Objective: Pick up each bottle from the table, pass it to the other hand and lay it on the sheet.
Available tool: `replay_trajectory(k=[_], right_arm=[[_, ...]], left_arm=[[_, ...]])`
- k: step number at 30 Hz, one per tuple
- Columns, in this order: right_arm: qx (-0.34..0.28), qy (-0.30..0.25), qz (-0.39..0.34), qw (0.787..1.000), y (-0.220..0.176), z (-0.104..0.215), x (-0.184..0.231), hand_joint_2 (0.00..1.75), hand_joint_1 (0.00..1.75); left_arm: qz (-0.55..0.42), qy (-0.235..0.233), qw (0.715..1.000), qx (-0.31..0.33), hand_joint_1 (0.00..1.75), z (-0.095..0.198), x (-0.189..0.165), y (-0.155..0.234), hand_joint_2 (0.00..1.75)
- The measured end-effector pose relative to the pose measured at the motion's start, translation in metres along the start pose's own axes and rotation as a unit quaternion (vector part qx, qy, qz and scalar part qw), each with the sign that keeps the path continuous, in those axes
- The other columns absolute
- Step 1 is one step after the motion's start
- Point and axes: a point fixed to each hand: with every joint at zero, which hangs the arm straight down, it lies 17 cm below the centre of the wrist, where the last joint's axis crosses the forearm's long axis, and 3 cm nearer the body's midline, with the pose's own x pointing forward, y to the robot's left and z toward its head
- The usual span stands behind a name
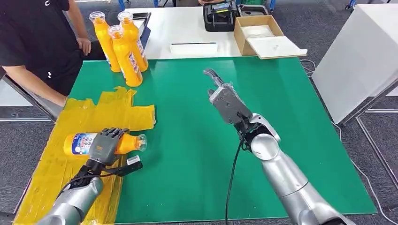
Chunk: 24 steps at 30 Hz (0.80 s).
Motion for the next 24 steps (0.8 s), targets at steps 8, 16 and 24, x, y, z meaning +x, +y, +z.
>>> replay_trajectory(k=[8, 16, 24], right_arm=[[0.013, -0.007, 0.006, 1.0, 0.002, -0.011, 0.01, 0.0, 0.0], [0.029, -0.016, 0.01, 0.999, 0.008, -0.026, 0.025, 0.0, 0.0], [0.038, -0.013, 0.012, 0.999, 0.012, -0.029, 0.025, 0.0, 0.0]], left_arm=[[0.039, 0.007, 0.999, -0.008, 0.0, 0.01, 0.013, -0.016, 0.0], [0.083, 0.026, 0.996, -0.01, 0.0, 0.02, 0.022, -0.028, 0.0], [0.118, 0.027, 0.993, 0.004, 0.0, 0.025, 0.027, -0.027, 0.0]])
